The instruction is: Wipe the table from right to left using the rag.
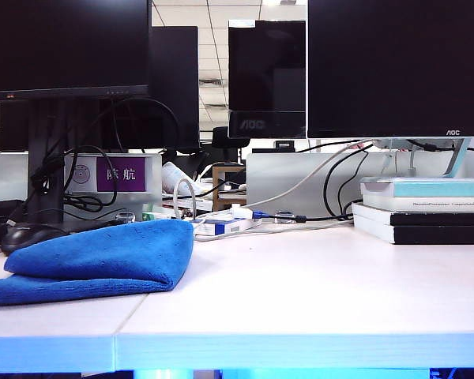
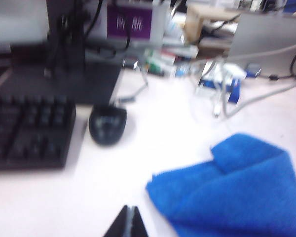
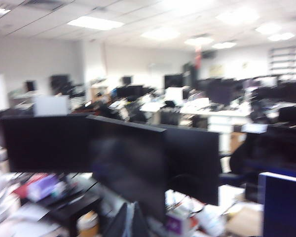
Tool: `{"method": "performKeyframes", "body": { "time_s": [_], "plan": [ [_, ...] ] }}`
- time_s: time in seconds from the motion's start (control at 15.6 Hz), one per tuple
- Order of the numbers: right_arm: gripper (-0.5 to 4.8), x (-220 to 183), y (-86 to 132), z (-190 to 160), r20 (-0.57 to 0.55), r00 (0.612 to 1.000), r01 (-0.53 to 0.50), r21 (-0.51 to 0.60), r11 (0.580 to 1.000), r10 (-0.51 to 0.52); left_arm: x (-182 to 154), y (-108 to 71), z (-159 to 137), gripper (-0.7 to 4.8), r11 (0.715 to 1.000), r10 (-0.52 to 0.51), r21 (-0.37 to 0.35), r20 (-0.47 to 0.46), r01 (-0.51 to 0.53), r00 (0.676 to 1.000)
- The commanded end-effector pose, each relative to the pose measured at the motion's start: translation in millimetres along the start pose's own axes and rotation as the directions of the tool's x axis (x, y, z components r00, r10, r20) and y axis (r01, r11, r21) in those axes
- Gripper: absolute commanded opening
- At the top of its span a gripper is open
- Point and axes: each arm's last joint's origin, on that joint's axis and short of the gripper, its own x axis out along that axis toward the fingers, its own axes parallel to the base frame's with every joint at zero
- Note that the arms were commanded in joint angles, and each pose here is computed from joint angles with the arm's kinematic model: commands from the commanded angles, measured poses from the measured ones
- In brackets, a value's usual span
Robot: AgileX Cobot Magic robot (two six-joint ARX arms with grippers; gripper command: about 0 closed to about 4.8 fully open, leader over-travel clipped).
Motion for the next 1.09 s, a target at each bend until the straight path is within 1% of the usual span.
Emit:
{"method": "performKeyframes", "body": {
  "time_s": [0.06,0.26,0.38,0.51,0.58,0.7,0.9,1.02,1.09],
  "plan": [
    [-0.02,-7.5,-0.6,3.2,0.029,0.999,0.021,-0.012,1.0,-0.02,5.2,1.9,-13.2,-0.05,0.999,0.025,-0.023,-0.022,-0.026,0.999],
    [-0.02,-8.5,-1.4,3.5,0.032,0.998,0.051,-0.053,0.997,-0.049,10.2,3.8,-30.0,-0.06,0.999,0.044,-0.012,-0.071,-0.045,0.997],
    [-0.02,-8.2,-1.4,3.4,0.031,0.998,0.051,-0.053,0.997,-0.05,11.1,3.6,-28.3,-0.05,0.999,0.041,0.0,-0.038,-0.041,0.998],
    [-0.01,-8.3,-1.4,3.5,0.032,0.998,0.051,-0.054,0.997,-0.049,11.4,3.8,-30.4,-0.04,0.999,0.043,0.001,-0.053,-0.043,0.998],
    [-0.02,-8.3,-1.4,3.5,0.032,0.998,0.052,-0.083,0.995,-0.05,11.4,3.4,-30.3,-0.03,1.0,0.028,0.0,-0.053,-0.028,0.998],
    [-0.02,-11.0,-1.4,4.2,0.037,0.998,0.056,-0.213,0.975,-0.049,11.4,3.3,-30.2,-0.03,1.0,0.026,0.0,-0.052,-0.026,0.998],
    [-0.02,-14.4,-1.4,5.0,0.044,0.998,0.059,-0.221,0.974,-0.051,11.4,3.3,-30.3,-0.03,1.0,0.026,0.0,-0.052,-0.026,0.998],
    [-0.02,-19.4,-2.3,6.3,0.056,0.995,0.092,-0.21,0.973,-0.082,11.4,3.3,-30.2,-0.03,1.0,0.026,0.0,-0.052,-0.026,0.998],
    [-0.02,-24.6,-2.7,7.8,0.071,0.991,0.128,-0.184,0.975,-0.117,11.4,3.3,-30.2,-0.03,1.0,0.026,0.0,-0.052,-0.026,0.998]
  ]
}}
